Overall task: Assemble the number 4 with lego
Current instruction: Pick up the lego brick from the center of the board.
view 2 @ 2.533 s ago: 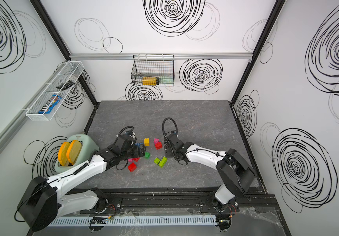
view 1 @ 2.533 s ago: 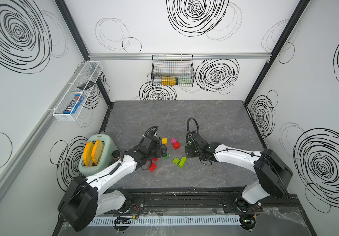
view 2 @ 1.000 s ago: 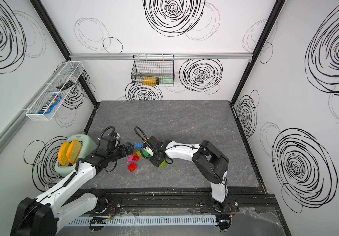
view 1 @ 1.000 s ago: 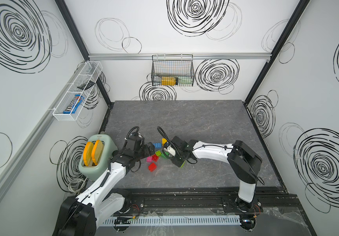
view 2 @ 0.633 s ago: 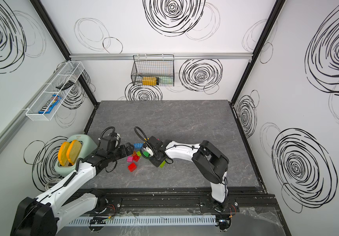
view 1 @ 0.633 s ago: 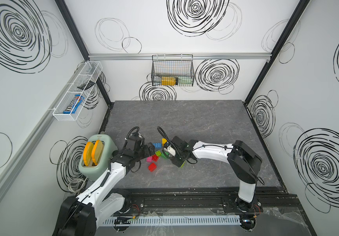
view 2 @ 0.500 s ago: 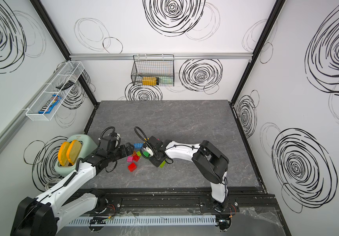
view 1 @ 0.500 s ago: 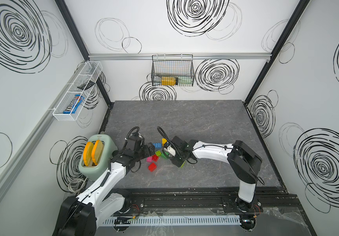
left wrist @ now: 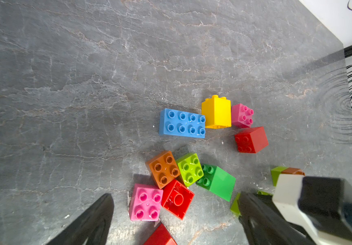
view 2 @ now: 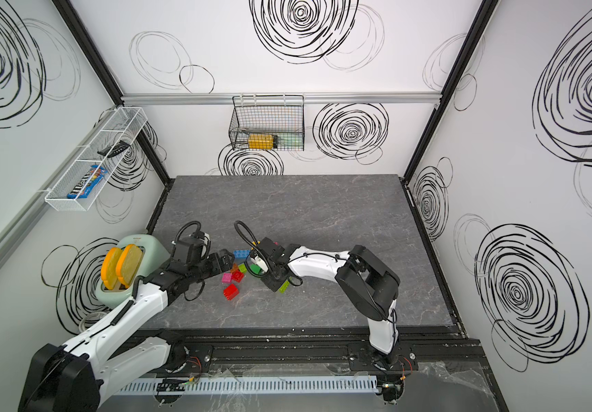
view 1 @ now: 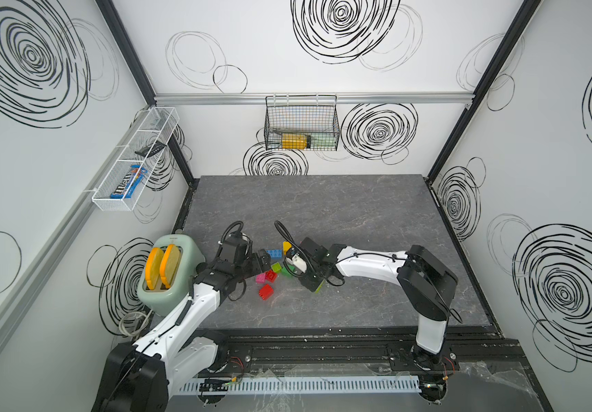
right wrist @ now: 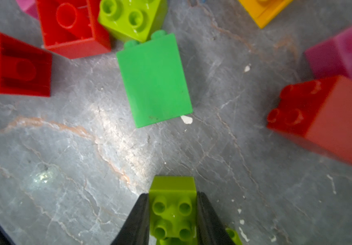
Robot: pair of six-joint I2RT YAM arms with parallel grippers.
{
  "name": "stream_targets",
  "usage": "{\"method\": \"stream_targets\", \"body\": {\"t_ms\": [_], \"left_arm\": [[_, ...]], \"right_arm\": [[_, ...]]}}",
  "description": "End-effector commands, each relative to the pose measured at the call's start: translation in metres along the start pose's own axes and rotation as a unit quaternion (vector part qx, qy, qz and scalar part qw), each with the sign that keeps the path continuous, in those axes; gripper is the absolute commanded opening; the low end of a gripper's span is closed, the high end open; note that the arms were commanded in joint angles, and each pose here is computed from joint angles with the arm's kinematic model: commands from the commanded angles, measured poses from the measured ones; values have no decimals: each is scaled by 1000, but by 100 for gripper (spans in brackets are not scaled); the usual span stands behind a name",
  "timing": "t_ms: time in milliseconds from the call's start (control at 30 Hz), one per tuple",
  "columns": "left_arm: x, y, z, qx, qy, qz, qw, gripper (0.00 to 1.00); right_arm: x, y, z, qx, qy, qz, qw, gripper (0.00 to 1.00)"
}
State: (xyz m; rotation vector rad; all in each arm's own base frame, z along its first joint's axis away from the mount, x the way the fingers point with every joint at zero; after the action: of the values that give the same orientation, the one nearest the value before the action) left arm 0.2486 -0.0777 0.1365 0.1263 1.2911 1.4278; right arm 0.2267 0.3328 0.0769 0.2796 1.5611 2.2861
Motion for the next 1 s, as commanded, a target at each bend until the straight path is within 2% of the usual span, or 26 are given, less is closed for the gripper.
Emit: {"method": "stream_targets", "body": {"t_ms": [0, 133, 233, 367, 500, 600, 767, 967], "left_arm": [[0, -1, 2, -5, 4, -6, 1000, 96], [-4, -2, 0, -4, -6, -7, 1000, 96], [-21, 0, -7, 0, -47, -13, 999, 96], [-66, -1, -29, 25, -143, -28, 989, 97], [-112, -12, -66, 90, -206, -67, 972, 99], [-142, -24, -103, 154, -231, -100, 955, 91], [-174, -45, -145, 241, -236, -141, 931, 67], [-184, -71, -148, 256, -225, -138, 930, 48]], "right_arm": [[-6, 11, 2, -14, -12, -1, 1000, 25], [-23, 44, 15, -87, -57, 1, 995, 15], [-45, 72, 14, -148, -115, -3, 982, 0], [-79, 94, -18, -184, -215, 11, 959, 0], [-105, 94, -55, -167, -279, 15, 945, 0], [-113, 92, -74, -133, -296, 10, 946, 0], [-110, 90, -83, -99, -281, 25, 954, 0], [-107, 87, -83, -90, -278, 36, 956, 0]]}}
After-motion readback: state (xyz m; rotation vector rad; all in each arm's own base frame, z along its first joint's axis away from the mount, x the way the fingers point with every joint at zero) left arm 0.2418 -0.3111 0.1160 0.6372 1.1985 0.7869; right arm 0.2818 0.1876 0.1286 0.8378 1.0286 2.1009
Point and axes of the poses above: each gripper's point midway between its finger pads, its own y axis back along the fingers, its own x axis along the line the jaws close on, z = x × y, the point moved 5 cm from there along y, back along the fingers, and after that the axes turned 14 degrees about y, right-handed, at the moved point
